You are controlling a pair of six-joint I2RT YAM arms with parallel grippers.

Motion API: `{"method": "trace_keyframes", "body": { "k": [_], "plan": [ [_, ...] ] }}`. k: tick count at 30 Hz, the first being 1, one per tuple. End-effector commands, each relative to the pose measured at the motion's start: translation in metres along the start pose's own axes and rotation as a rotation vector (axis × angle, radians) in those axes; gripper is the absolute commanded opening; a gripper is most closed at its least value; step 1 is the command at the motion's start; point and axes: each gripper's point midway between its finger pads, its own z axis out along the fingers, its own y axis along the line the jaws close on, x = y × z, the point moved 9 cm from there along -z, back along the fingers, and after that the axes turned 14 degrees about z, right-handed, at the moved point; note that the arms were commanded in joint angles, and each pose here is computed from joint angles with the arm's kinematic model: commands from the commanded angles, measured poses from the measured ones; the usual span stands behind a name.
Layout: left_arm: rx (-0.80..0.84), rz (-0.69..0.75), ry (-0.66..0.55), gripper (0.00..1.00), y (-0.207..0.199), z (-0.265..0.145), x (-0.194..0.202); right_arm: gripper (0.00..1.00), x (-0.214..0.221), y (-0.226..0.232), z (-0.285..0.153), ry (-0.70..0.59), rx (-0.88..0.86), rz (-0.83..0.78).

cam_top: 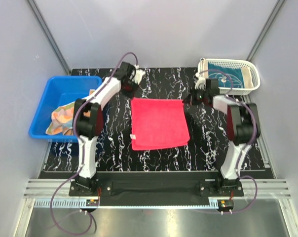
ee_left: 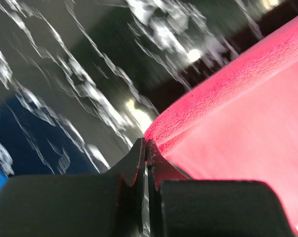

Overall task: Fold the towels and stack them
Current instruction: Fold the towel

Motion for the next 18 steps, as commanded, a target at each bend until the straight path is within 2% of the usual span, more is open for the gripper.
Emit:
{"method": "trace_keyframes", "body": {
  "k": [1,2,7,18],
  "plan": [
    [-0.056,0.036,-0.101,0.00,0.041,0.012,-0.031,0.00,-0.062,0.001,0.029,-0.133,-0.052,-0.115],
    [-0.067,0.033,-0.098,0.00,0.049,0.016,-0.031,0.00,-0.083,0.006,0.033,-0.172,-0.067,-0.149],
    [-0.115,0.044,-0.111,0.00,0.061,0.021,-0.036,0.00,-0.108,-0.002,0.051,-0.159,-0.062,-0.215],
    [-0.146,0.070,-0.136,0.00,0.039,-0.015,-0.024,0.00,-0.082,0.014,0.015,-0.129,-0.069,-0.292]
  ]
}}
